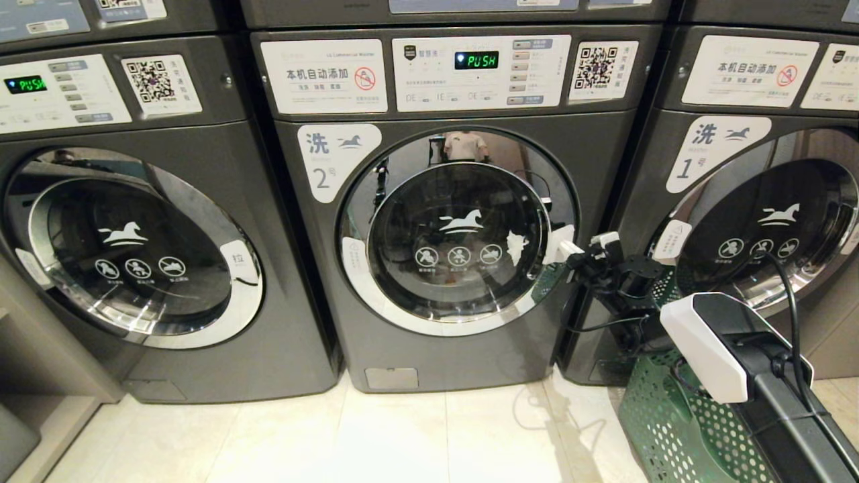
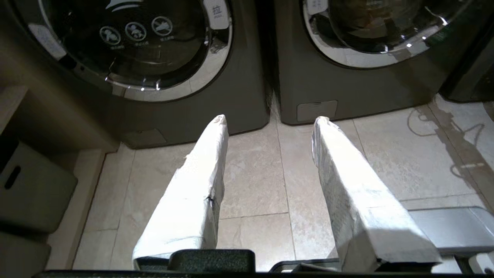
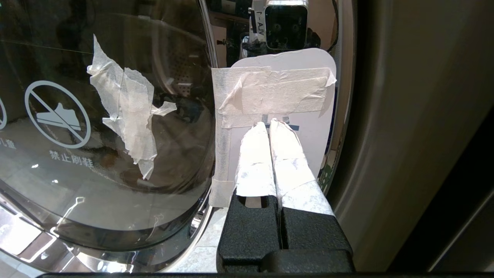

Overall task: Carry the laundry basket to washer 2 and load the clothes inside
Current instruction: Press the washing machine door tightly with the right hand

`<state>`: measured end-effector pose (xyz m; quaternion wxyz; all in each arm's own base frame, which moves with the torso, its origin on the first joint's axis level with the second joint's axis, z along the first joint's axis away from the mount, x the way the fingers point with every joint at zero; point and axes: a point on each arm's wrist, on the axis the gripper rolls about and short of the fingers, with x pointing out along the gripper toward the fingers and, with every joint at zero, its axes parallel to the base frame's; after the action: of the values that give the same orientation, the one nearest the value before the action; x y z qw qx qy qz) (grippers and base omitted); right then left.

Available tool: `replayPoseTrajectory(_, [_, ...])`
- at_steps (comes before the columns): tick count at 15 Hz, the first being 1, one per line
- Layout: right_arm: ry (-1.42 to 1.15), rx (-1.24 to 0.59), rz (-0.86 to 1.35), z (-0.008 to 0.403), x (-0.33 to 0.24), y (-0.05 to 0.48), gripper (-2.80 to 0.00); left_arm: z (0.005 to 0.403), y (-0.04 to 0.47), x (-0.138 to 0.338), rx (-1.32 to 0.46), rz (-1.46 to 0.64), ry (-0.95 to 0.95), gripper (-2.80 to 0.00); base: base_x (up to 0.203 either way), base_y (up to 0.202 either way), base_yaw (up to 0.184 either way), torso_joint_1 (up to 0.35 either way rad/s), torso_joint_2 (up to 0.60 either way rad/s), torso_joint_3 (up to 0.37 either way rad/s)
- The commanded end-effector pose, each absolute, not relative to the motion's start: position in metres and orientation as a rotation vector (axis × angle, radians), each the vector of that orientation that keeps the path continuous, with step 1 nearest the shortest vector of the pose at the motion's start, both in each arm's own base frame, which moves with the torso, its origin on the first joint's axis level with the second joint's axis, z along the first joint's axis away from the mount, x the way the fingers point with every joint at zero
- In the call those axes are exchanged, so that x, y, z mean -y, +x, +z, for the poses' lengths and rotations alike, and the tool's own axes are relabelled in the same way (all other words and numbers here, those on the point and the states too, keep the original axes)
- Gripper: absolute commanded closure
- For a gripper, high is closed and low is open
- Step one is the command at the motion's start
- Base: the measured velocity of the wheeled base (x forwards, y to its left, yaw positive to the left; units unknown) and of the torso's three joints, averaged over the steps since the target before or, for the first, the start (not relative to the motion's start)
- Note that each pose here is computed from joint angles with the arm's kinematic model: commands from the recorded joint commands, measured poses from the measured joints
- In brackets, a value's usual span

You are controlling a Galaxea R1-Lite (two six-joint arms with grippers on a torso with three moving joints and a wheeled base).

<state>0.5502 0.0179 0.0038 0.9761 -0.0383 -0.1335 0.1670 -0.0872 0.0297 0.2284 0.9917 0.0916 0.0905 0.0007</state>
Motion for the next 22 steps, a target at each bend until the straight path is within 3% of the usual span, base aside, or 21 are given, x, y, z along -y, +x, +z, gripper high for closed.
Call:
replayPoseTrajectory(1, [-0.086, 0.323, 0.337, 0.014, -0.019, 0.549, 0.0, 0.222, -0.078, -0.029, -0.201, 0.088, 0.148, 0.0, 0.0, 0.0, 0.0, 0.0, 0.0, 0.0])
replayPoseTrajectory(3, [-0.093, 0.368, 0.333, 0.018, -0.019, 0.547, 0.0, 0.216, -0.066, -0.029, -0.159, 0.252, 0.08, 0.0, 0.0, 0.0, 0.0, 0.0, 0.0, 0.0])
replayPoseTrajectory(7, [-0.097, 0.368, 0.339, 0.018, -0.024, 0.547, 0.0, 0.221, -0.066, -0.026, -0.162, 0.341, 0.056, 0.0, 0.0, 0.0, 0.0, 0.0, 0.0, 0.0])
replayPoseTrajectory(16, [-0.09, 0.157, 0.359, -0.01, -0.046, 0.551, 0.0, 0.214, -0.077, -0.025, -0.239, 0.351, 0.065, 0.0, 0.0, 0.0, 0.0, 0.0, 0.0, 0.0])
replayPoseTrajectory(22, [-0.097, 0.173, 0.352, -0.001, -0.043, 0.551, 0.0, 0.209, -0.075, -0.025, -0.259, 0.352, 0.071, 0.0, 0.0, 0.0, 0.0, 0.0, 0.0, 0.0])
